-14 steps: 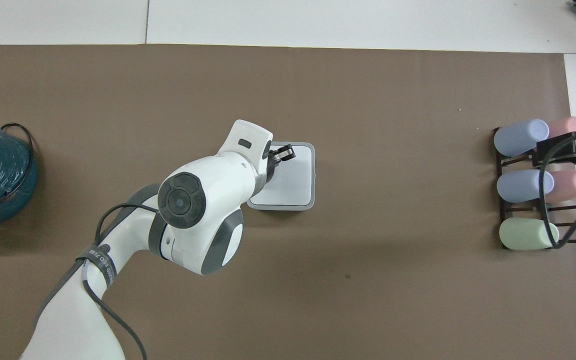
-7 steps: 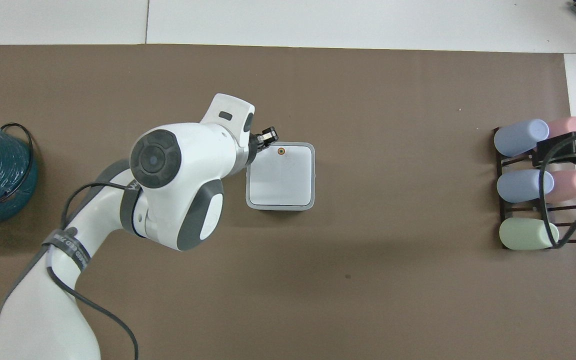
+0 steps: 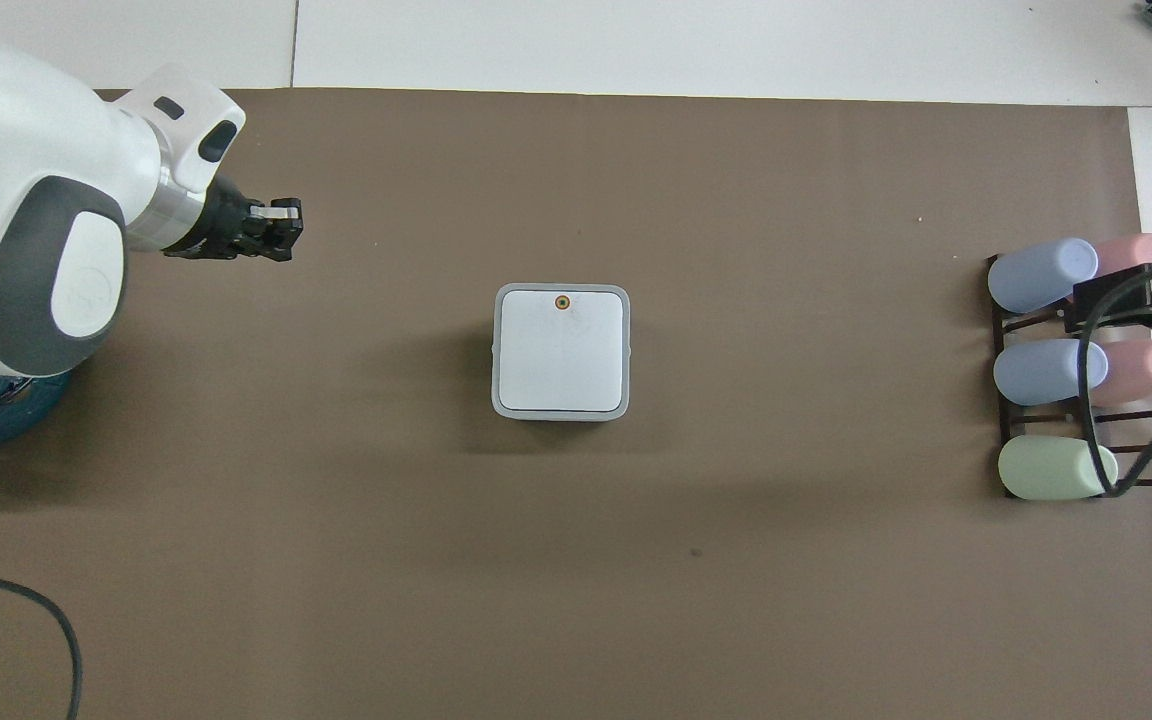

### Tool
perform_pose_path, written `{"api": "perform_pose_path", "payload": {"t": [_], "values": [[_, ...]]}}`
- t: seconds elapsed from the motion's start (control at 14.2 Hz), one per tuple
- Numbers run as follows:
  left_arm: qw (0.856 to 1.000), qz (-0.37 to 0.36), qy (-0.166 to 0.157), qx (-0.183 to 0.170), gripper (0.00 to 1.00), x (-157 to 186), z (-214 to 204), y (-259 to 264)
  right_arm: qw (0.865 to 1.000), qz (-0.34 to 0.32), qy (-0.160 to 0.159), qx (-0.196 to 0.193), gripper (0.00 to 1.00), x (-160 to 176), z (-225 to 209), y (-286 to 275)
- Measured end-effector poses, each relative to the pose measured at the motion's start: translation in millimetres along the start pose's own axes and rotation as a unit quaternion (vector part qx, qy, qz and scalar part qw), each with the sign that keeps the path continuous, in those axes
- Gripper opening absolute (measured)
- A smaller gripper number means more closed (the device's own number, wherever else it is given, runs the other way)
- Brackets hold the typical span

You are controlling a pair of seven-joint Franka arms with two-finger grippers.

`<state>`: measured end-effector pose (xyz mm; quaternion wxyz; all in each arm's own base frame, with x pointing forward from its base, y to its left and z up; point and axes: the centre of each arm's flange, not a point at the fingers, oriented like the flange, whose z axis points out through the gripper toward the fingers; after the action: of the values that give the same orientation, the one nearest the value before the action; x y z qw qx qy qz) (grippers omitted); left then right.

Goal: Close trash can lid

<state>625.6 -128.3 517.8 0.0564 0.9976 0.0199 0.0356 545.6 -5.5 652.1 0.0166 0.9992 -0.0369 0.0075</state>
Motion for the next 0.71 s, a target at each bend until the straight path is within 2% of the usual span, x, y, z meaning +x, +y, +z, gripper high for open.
{"api": "perform_pose_path", "payload": {"t": [0.07, 0.21, 0.42, 0.56, 0.64, 0.71], "values": [[1.000, 0.012, -0.003, 0.010, 0.13, -3, -11, -12, 1.000, 0.000, 0.000, 0.000, 1.00, 0, 0, 0], [0.999, 0.035, -0.005, 0.022, 0.16, -12, -39, -30, 1.000, 0.000, 0.000, 0.000, 1.00, 0, 0, 0], [0.998, 0.058, -0.002, 0.026, 0.51, -32, -83, -43, 1.000, 0.000, 0.000, 0.000, 1.00, 0, 0, 0], [0.997, 0.066, 0.000, 0.036, 0.71, -41, -98, -44, 1.000, 0.000, 0.000, 0.000, 1.00, 0, 0, 0], [0.997, 0.070, 0.004, 0.041, 0.87, -44, -104, -44, 1.000, 0.000, 0.000, 0.000, 1.00, 0, 0, 0], [0.996, 0.073, 0.007, 0.043, 0.97, -46, -108, -44, 1.000, 0.000, 0.000, 0.000, 1.00, 0, 0, 0]]}}
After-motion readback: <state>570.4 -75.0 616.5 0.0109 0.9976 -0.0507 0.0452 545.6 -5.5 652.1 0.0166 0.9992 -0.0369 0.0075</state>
